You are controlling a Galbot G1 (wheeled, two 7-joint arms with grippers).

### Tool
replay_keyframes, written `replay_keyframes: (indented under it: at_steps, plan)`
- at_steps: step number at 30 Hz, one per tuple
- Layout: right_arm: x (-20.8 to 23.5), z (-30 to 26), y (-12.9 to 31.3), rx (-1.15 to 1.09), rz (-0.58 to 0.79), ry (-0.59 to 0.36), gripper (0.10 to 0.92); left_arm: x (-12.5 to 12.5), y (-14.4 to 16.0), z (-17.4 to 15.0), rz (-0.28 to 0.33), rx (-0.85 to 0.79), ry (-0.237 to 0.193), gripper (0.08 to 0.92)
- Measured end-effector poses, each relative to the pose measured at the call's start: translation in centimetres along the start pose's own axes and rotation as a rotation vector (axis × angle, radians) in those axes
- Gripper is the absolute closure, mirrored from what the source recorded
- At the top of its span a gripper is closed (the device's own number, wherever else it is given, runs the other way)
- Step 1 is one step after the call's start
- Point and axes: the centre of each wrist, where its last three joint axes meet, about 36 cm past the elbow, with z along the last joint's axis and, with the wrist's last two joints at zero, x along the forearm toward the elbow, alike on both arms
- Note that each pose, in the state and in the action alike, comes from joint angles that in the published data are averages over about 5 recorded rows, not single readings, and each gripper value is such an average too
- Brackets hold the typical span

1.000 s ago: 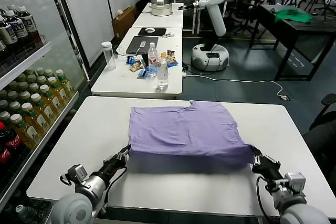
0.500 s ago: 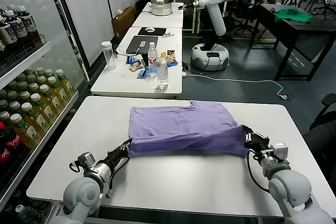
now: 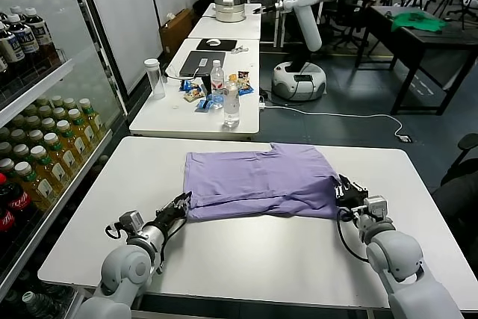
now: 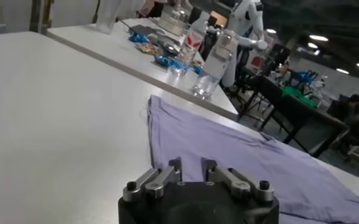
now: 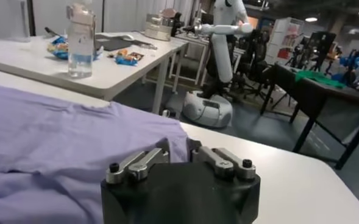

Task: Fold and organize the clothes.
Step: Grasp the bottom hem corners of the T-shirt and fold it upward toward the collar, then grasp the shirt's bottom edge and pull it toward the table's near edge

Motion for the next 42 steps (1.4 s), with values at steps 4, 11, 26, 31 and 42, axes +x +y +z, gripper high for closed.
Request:
replay_keyframes:
  at_steps: [4, 11, 26, 31, 42]
  plan:
    - [1.2, 0.9, -0.5, -0.025, 0.023, 0.03, 0.368, 0.8, -0.9, 1.0, -0.006, -0.002, 0.003, 0.408]
    - [1.6, 2.3, -1.2, -0.13, 0.033, 0.109, 0.209, 0.9, -2.7, 3.0, -0.039, -0.02, 0.037, 0.214]
    - [-0.1, 4.4, -0.5, -0.268, -0.014, 0.213, 0.358, -0.3, -4.3, 5.6, -0.15, -0.14, 0.06, 0.228]
    - [-0.5, 4.7, -0.3, -0.284, -0.034, 0.223, 0.487, -0.4, -4.0, 5.9, -0.166, -0.152, 0.054, 0.363]
    - [-0.3, 4.7, -0.8, -0.28, -0.052, 0.222, 0.799, -0.8, -3.6, 6.0, -0.146, -0.132, 0.043, 0.666]
